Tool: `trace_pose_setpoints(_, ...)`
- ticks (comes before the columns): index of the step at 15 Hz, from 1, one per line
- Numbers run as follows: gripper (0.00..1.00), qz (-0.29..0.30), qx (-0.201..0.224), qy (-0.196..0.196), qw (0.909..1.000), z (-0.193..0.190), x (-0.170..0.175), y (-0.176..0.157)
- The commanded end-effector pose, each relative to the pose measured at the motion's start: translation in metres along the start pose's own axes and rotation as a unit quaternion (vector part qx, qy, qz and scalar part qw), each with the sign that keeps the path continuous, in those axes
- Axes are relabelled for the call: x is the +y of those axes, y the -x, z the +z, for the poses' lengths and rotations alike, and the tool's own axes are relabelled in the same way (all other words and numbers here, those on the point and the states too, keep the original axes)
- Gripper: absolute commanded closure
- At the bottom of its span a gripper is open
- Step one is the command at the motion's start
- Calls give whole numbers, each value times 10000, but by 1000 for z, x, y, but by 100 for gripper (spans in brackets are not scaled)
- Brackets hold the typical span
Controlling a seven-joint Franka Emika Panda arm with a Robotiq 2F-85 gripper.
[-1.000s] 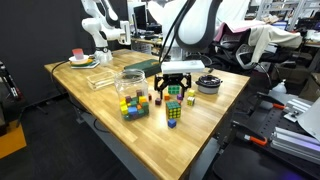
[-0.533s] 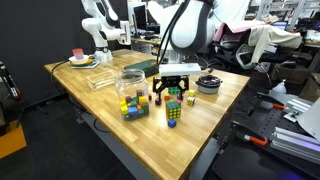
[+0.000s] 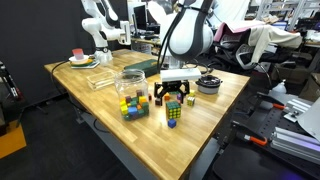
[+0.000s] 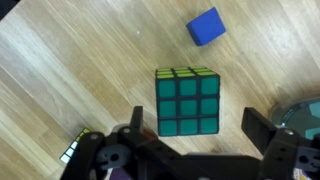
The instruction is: Pick up the six face cube and put it on top of the larger six face cube
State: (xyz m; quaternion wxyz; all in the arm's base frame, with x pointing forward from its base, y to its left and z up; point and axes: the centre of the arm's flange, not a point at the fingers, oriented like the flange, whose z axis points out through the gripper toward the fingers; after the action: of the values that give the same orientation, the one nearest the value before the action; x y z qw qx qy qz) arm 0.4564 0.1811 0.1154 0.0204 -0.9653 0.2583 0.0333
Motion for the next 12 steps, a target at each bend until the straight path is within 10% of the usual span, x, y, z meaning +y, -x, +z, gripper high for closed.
trace_pose_setpoints(1,2,-91,-125,32,9999,6,-4,-3)
trace_pose_setpoints(12,77,-158,-57,-74,9998,1,-6,-5)
